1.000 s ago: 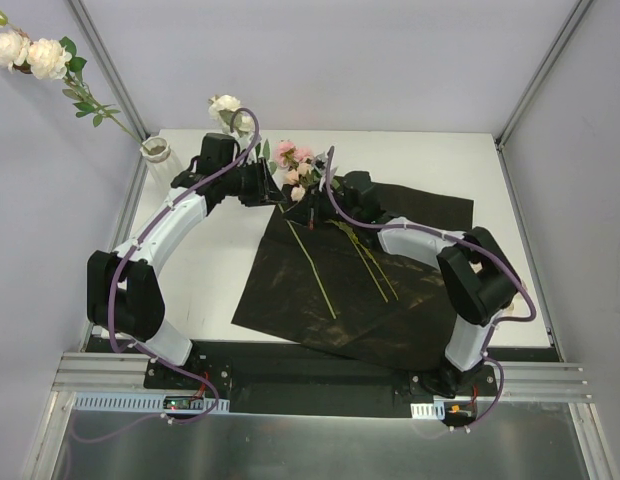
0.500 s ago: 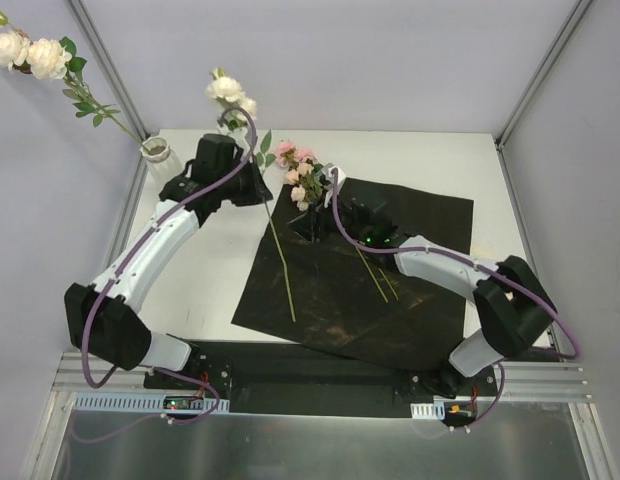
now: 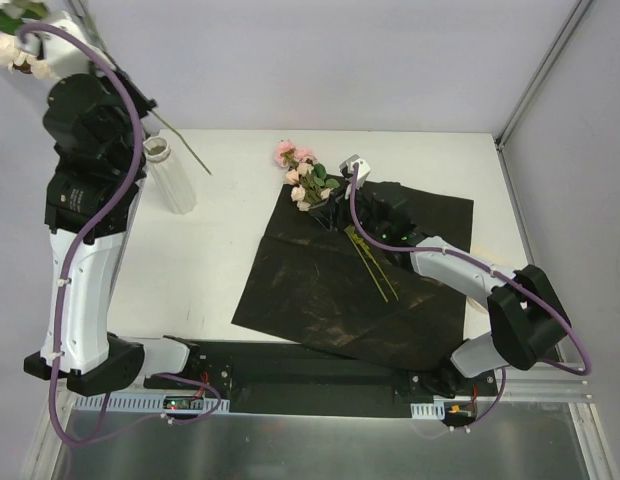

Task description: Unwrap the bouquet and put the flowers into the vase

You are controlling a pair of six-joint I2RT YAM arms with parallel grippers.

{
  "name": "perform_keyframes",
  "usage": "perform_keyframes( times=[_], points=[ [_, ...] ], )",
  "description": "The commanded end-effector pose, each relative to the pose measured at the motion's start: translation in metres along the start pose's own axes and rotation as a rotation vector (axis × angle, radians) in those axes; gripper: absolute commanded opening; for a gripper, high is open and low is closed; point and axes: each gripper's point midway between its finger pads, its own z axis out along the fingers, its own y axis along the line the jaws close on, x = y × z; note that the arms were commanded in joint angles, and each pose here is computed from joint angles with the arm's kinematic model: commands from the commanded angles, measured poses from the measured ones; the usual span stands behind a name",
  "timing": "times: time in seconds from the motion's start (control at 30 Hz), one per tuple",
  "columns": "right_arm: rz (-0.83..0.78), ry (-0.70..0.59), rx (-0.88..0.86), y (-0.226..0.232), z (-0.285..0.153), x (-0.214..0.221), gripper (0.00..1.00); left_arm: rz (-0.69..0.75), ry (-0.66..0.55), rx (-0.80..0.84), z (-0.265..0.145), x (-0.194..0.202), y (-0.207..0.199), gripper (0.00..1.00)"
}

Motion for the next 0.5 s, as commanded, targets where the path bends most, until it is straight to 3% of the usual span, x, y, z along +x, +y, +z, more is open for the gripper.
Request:
perform_keyframes(
  times=[0.0, 0.13, 0.47],
  points=[
    [-0.015, -0.019, 0.011, -0.009, 0.002, -0.007, 0.40, 0.017, -0.152, -0.322, 0.015, -0.043, 0.055, 0.00],
    [0.009, -0.010, 0.011, -0.016, 0.002, -0.004, 0.40, 0.017, -0.257, -0.438, 0.029, -0.067, 0.070, 0.00],
    [0.030, 0.012, 0.001, -0.021, 0.007, 0.000, 0.40, 0.084, -0.331, -0.554, 0.079, -0.062, 0.073, 0.00]
  ],
)
